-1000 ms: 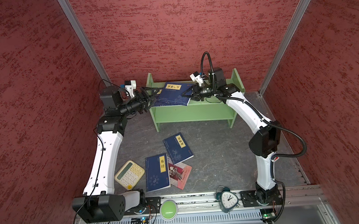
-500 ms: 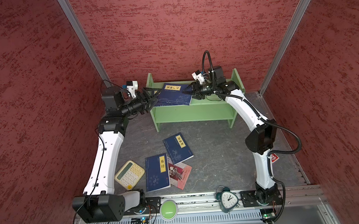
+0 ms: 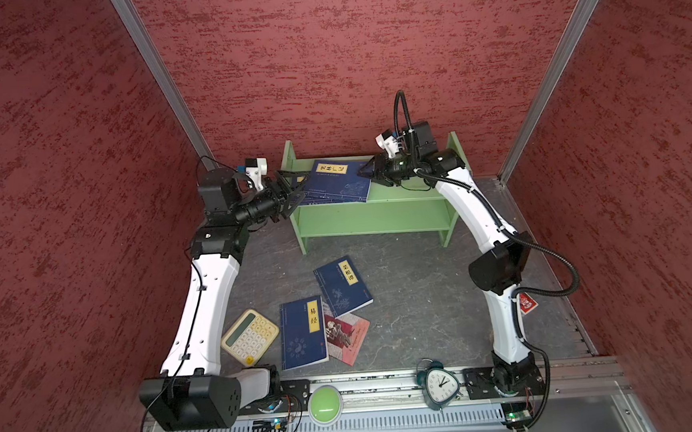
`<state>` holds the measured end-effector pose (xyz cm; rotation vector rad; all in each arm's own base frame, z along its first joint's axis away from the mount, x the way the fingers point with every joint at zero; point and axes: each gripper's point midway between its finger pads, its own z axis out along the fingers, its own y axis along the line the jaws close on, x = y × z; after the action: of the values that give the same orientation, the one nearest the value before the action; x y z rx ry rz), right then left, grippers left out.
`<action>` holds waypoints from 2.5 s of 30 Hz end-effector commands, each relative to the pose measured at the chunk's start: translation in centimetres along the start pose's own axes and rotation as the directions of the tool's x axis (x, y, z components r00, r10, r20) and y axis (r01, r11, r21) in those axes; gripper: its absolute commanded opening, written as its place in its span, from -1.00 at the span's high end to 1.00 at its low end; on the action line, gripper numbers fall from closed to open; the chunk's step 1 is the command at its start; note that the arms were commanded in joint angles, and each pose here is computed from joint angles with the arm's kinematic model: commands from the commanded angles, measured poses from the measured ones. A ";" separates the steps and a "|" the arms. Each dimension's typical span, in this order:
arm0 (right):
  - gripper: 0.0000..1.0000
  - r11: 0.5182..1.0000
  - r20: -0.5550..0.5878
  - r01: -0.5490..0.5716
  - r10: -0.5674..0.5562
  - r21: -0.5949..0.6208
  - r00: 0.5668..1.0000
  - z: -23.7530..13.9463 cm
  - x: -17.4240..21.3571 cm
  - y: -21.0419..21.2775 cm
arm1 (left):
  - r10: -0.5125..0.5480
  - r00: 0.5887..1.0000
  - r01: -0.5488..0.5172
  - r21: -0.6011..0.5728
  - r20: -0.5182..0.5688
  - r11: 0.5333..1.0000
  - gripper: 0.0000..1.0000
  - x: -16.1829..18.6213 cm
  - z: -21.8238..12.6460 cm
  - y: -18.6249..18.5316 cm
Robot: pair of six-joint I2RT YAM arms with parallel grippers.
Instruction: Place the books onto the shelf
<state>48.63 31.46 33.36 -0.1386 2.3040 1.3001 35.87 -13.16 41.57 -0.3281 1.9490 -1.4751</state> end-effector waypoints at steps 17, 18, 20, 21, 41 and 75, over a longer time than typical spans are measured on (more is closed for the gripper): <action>0.62 0.975 0.015 0.195 -0.195 -0.108 0.981 0.2 -1.0 1.0 | 0.044 0.999 -0.044 0.026 0.028 0.999 -0.57 0.0 -1.0 -1.4; 0.62 0.973 0.010 0.200 -0.200 -0.118 0.980 0.3 -0.9 1.0 | 0.045 0.999 -0.046 0.026 0.028 0.999 -0.57 -0.1 -1.0 -1.4; 0.61 0.970 0.006 0.206 -0.207 -0.125 0.978 0.5 -0.9 0.9 | 0.048 0.998 -0.049 0.026 0.031 0.998 -0.58 -0.1 -1.1 -1.5; 0.61 0.969 0.004 0.211 -0.212 -0.130 0.977 0.6 -0.8 0.9 | 0.050 0.998 -0.051 0.027 0.030 0.998 -0.58 -0.1 -1.0 -1.5; -0.21 0.982 0.120 0.123 -0.141 0.145 0.983 -1.1 -3.1 -2.3 | 0.053 0.998 -0.053 0.012 0.039 0.999 -0.59 -0.4 -0.8 -1.0; -0.01 0.992 -0.030 -0.096 0.099 0.085 0.995 1.4 3.5 -2.5 | 0.032 0.999 -0.032 0.049 -0.009 0.998 -0.58 -0.1 -0.3 -1.6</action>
<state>47.72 31.53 31.91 -0.0674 2.3189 1.2550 35.80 -13.20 41.80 -0.3166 1.9440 -1.4920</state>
